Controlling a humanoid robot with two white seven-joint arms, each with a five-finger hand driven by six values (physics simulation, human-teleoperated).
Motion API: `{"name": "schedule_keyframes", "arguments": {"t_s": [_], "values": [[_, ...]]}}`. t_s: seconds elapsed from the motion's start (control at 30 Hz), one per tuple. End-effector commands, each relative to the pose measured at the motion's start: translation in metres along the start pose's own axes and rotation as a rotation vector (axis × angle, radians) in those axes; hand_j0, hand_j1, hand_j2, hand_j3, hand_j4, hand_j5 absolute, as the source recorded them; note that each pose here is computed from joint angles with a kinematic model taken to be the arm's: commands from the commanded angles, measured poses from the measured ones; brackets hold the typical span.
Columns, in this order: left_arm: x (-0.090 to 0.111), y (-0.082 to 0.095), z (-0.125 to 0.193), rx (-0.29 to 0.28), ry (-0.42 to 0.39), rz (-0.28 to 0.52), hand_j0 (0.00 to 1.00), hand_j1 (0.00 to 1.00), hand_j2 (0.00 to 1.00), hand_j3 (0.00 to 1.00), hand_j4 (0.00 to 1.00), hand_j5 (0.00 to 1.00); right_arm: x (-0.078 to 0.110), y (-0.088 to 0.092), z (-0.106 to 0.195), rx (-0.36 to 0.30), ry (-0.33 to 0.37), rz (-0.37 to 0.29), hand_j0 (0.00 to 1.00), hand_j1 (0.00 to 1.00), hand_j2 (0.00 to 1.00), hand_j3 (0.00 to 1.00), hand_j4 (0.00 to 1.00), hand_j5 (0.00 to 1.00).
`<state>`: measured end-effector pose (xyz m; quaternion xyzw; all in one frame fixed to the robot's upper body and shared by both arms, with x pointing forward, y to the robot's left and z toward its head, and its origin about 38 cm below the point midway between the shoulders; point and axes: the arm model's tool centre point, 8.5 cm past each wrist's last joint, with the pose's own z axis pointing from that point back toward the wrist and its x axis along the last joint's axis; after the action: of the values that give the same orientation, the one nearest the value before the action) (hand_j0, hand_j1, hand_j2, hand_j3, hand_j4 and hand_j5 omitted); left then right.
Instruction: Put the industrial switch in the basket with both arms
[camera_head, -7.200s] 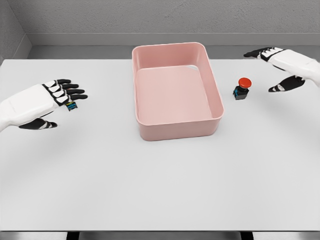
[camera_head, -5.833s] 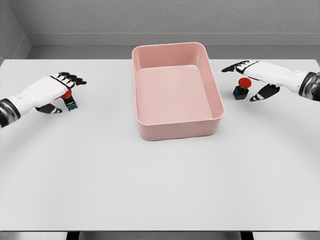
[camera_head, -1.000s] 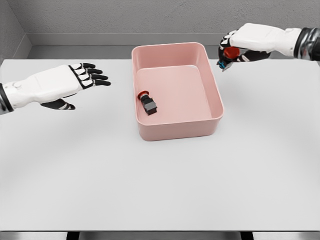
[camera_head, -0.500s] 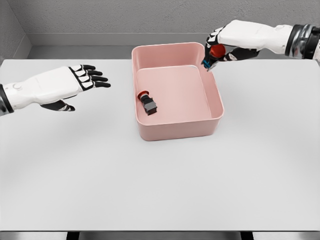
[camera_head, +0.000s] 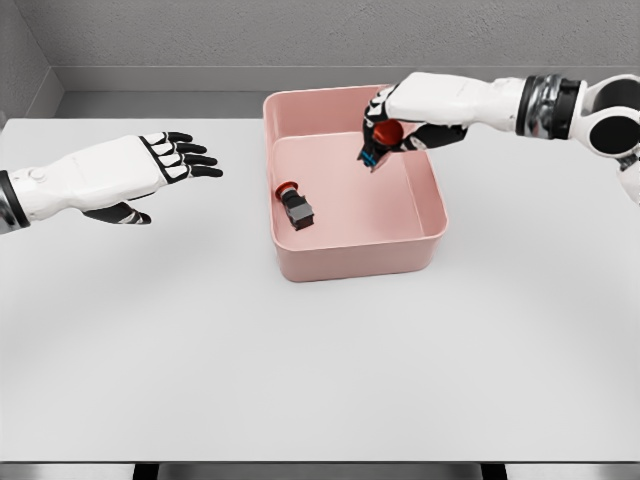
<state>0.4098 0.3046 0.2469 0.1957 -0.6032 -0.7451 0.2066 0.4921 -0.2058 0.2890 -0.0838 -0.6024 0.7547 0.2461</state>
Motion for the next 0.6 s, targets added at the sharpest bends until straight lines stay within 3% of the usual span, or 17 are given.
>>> {"name": "schedule_keyframes", "arguments": {"t_s": [0.0,0.07,0.13,0.4,0.47,0.57], "values": [[0.000,0.001,0.001,0.004,0.002,0.004,1.00,1.00,1.00,1.00,1.00,1.00,0.003,0.004,-0.007,0.008,-0.014,-0.010,0.42,0.42,0.42,0.42,0.42,0.42],[0.000,0.001,0.000,0.005,0.001,0.005,1.00,1.00,1.00,1.00,1.00,1.00,0.002,0.004,-0.008,0.008,-0.009,-0.015,0.44,0.44,0.44,0.44,0.44,0.44],[0.000,0.000,-0.001,0.005,-0.002,0.005,1.00,1.00,1.00,1.00,1.00,1.00,-0.006,0.003,-0.007,-0.006,0.053,-0.044,1.00,1.00,1.00,1.00,1.00,1.00],[0.000,0.000,0.000,0.004,-0.001,0.005,1.00,1.00,1.00,1.00,1.00,1.00,-0.005,0.003,-0.007,-0.006,0.048,-0.042,1.00,1.00,1.00,1.00,1.00,1.00],[0.000,-0.001,0.000,0.003,-0.001,0.006,1.00,1.00,1.00,1.00,1.00,1.00,-0.009,0.002,0.000,-0.010,0.064,-0.043,1.00,1.00,1.00,1.00,1.00,1.00],[0.000,-0.001,0.000,0.003,-0.001,0.006,1.00,1.00,1.00,1.00,1.00,1.00,-0.024,0.001,0.034,-0.030,0.125,-0.066,1.00,1.00,1.00,1.00,1.00,1.00]]}}
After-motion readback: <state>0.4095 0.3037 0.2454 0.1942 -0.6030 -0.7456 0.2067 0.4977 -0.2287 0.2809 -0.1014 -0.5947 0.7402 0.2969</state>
